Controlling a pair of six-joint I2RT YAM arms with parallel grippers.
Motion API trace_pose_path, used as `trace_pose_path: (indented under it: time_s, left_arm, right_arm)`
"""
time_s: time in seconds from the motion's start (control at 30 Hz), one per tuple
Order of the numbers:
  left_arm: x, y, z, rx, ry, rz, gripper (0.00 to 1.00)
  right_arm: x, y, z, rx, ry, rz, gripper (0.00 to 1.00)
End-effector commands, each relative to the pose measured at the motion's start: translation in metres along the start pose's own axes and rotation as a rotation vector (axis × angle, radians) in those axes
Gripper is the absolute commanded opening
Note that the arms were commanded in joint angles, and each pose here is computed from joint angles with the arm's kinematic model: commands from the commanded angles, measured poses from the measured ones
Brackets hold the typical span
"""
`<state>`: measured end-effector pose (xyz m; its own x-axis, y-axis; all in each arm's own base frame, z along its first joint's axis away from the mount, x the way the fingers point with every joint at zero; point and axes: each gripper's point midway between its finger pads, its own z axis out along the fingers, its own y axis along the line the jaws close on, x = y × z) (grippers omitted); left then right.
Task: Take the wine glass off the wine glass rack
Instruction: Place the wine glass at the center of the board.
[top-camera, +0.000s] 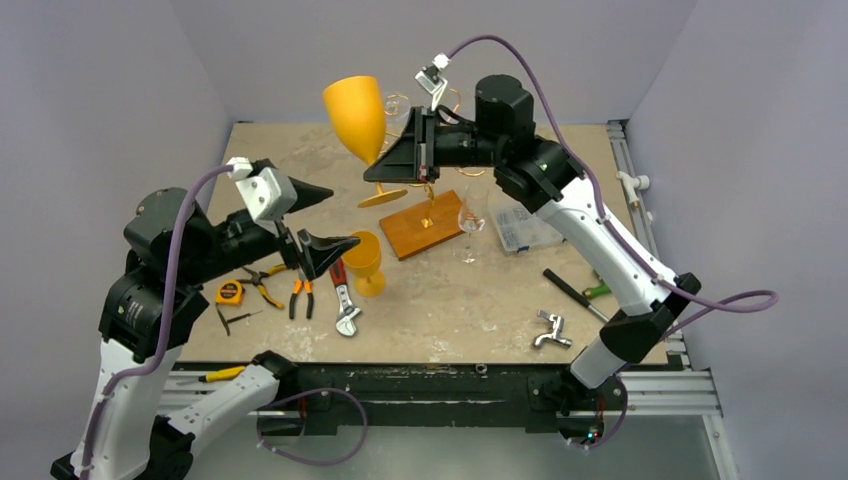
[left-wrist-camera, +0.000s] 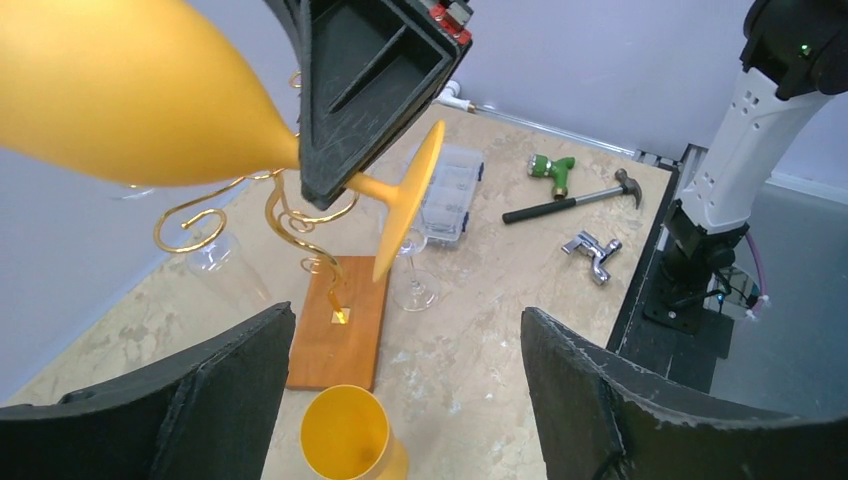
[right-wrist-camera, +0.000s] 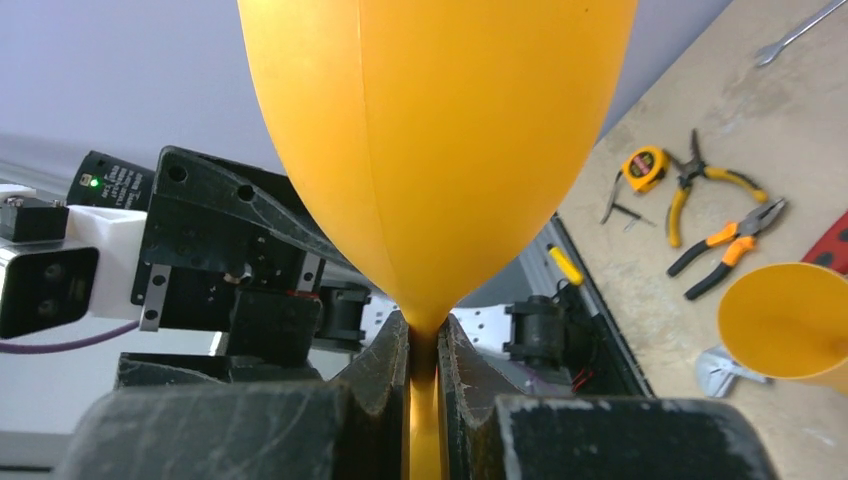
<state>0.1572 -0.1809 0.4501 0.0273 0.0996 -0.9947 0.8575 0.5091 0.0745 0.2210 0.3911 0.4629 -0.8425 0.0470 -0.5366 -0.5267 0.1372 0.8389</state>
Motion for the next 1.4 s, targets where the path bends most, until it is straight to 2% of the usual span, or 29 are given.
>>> trace_pose_path:
  time_s: [0.0, 0.17, 0.4, 0.63, 0.8, 0.93, 1.17, 1.37]
  left_arm:
    - [-0.016, 0.008, -0.015, -0.084, -0.044, 0.035, 0.82]
    - [-0.043, 0.012, -0.020, -0.125, -0.118, 0.019, 0.86]
    - [-0.077, 0.011, -0.016, -0.103, -0.172, -0.042, 0.86]
    - [-0.116, -0.004, -0.018, -0.016, -0.272, -0.061, 0.90]
    - [-0.137, -0.026, -0.016, 0.132, -0.263, -0.094, 0.89]
    - [-0.138, -0.031, -0.008, 0.196, -0.215, -0.137, 0.84]
    - [-0.133, -0.034, 0.013, 0.286, -0.171, -0.257, 0.78]
    - [-0.135, -0.022, 0.035, 0.356, -0.091, -0.441, 0.71]
  right_arm:
    - [-0.014, 0.025, -0.026, 0.013, -0.114, -0.217, 0.00]
    - [-0.016, 0.016, -0.040, 0.087, -0.172, -0.325, 0.00]
    - [-0.010, -0.002, -0.064, 0.190, -0.229, -0.452, 0.00]
    - [0.010, -0.030, -0.085, 0.292, -0.179, -0.606, 0.00]
    - [0.028, -0.056, -0.098, 0.358, -0.128, -0.694, 0.00]
    - [0.037, -0.062, -0.105, 0.369, -0.119, -0.723, 0.00]
    - [0.062, -0.059, -0.113, 0.293, -0.094, -0.791, 0.00]
    - [0.074, -0.060, -0.124, 0.263, -0.104, -0.926, 0.00]
